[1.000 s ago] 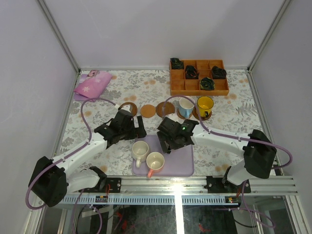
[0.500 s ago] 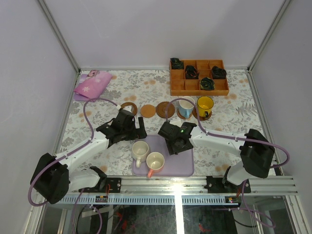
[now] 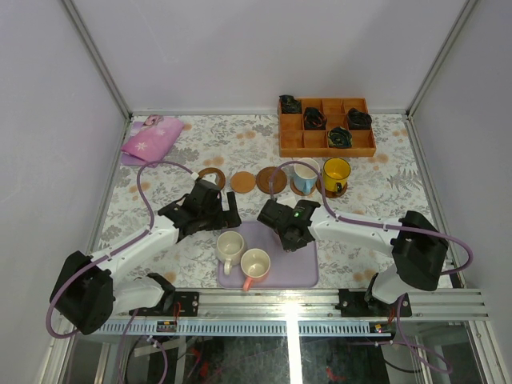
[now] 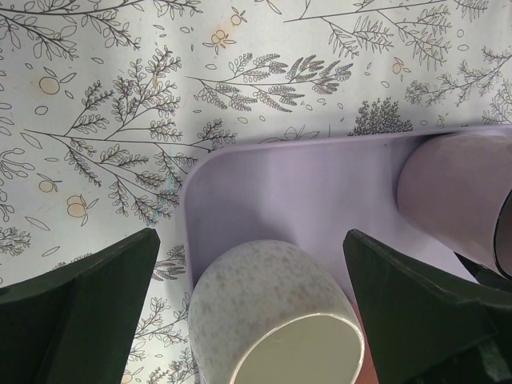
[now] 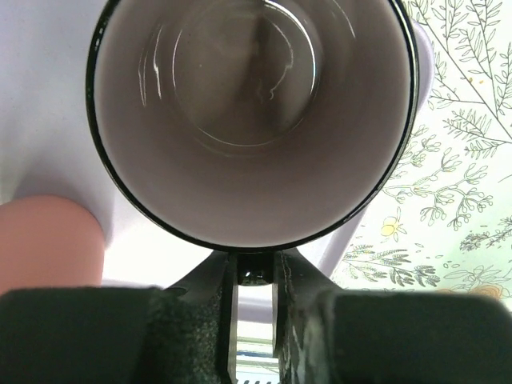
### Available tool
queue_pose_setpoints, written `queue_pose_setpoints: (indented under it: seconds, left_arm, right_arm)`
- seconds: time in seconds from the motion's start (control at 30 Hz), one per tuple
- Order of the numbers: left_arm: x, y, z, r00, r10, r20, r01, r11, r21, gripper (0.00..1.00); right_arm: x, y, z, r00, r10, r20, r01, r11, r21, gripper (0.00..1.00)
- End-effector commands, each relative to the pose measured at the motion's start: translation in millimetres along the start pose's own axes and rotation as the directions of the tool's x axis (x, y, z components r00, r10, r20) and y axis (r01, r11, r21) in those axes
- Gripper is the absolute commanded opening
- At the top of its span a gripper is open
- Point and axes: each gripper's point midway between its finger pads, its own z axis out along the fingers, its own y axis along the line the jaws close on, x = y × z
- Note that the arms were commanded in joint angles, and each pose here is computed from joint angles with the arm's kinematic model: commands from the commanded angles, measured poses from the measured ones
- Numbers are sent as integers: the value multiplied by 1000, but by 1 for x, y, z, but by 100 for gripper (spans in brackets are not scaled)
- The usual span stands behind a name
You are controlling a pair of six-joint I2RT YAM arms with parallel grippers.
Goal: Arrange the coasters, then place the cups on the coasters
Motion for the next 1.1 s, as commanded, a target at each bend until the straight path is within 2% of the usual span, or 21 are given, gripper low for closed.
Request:
queue_pose_setpoints:
  seconds: [0.0, 0.13, 0.3, 0.6, 0.7, 1.07]
  left_arm:
    - [-4, -4, 2, 1000, 17, 23, -18, 1000, 19, 100]
    - [-6, -5, 4, 1000, 19, 25, -19, 1000, 22, 100]
    - [-11, -8, 4, 999, 15, 43, -16, 999, 29, 100]
    - [-29, -10, 0, 993, -5, 117, 4, 1000, 12, 100]
    - [-40, -10, -1, 988, -19, 156, 20, 1000, -2, 100]
    - [-85, -2, -7, 949, -81, 305, 115, 989, -96, 100]
  right_arm:
    - [-9, 1, -7, 1000, 5, 29, -5, 1000, 0, 0]
    - [-17, 3, -16, 998, 11, 69, -10, 1000, -27, 0]
    - [-43, -2, -36, 985, 16, 174, -13, 1000, -19, 0]
    - [-110, -3, -68, 920, -17, 391, 0, 999, 44, 0]
    - [-132, -3, -68, 907, -43, 419, 5, 996, 90, 0]
    - [-216, -12, -42, 891, 36, 453, -64, 997, 45, 0]
